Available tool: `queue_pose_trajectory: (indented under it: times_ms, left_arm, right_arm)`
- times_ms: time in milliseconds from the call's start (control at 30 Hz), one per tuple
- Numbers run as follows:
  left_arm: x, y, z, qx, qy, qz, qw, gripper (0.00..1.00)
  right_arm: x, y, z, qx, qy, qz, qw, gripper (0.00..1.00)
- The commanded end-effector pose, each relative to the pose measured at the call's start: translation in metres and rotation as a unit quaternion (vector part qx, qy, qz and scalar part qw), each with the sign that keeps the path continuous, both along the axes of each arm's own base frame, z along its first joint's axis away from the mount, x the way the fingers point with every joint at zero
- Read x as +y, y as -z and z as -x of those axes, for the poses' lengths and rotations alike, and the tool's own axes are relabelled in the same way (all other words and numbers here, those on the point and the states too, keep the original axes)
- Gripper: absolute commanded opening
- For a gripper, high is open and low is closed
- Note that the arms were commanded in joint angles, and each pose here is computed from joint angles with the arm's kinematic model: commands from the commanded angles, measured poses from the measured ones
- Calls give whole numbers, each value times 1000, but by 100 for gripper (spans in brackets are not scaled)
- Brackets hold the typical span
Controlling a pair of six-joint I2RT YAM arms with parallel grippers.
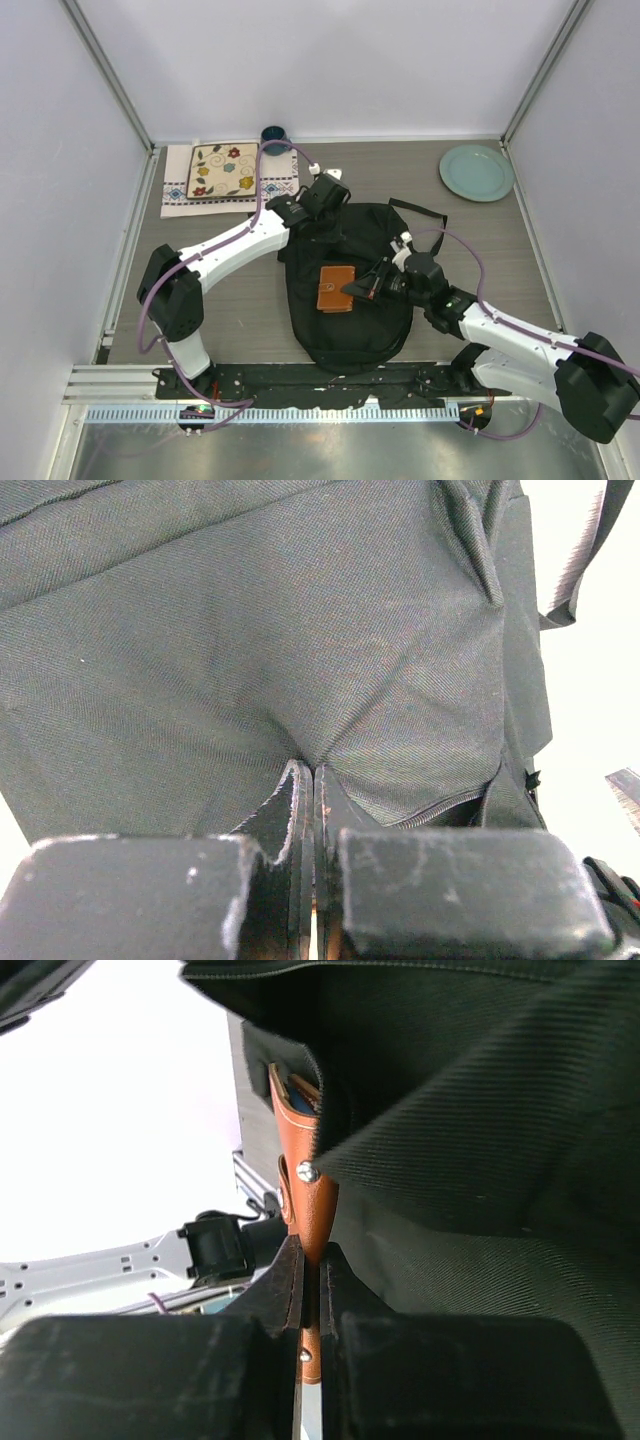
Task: Pack the student bag
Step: Place the personal item in the student bag.
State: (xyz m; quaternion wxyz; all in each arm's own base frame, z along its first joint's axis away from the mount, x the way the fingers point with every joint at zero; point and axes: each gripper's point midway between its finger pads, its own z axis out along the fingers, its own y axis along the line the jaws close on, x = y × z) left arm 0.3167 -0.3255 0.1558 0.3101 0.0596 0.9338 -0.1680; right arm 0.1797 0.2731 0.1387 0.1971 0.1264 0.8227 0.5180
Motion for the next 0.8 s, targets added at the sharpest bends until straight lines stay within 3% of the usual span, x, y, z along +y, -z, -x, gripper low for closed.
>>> queue_pose_trajectory:
  times_ms: [0,133,333,600,767]
  left_arm:
    - [-4,-52,-12,-54,-13,64,996,0]
    - [-3,-49,-2,-46,-3,75,996,0]
    - [2,-39,7,-36,1,73,997,0]
    - [0,-26,16,-16,8,81,997,0]
    - [-16,-30,13,-13,20,115,993,0]
  right_arm:
    - [-7,-10,-28,-30,75,-32,996,0]
    - [-17,-6,-52,-35,108,-26,993,0]
    - [-36,-25,-85,-53,140,-106,983,0]
    - [-51,-33,-102,-86,182,-92,975,0]
    - [-53,-42,-113,-129,220,-122,959,0]
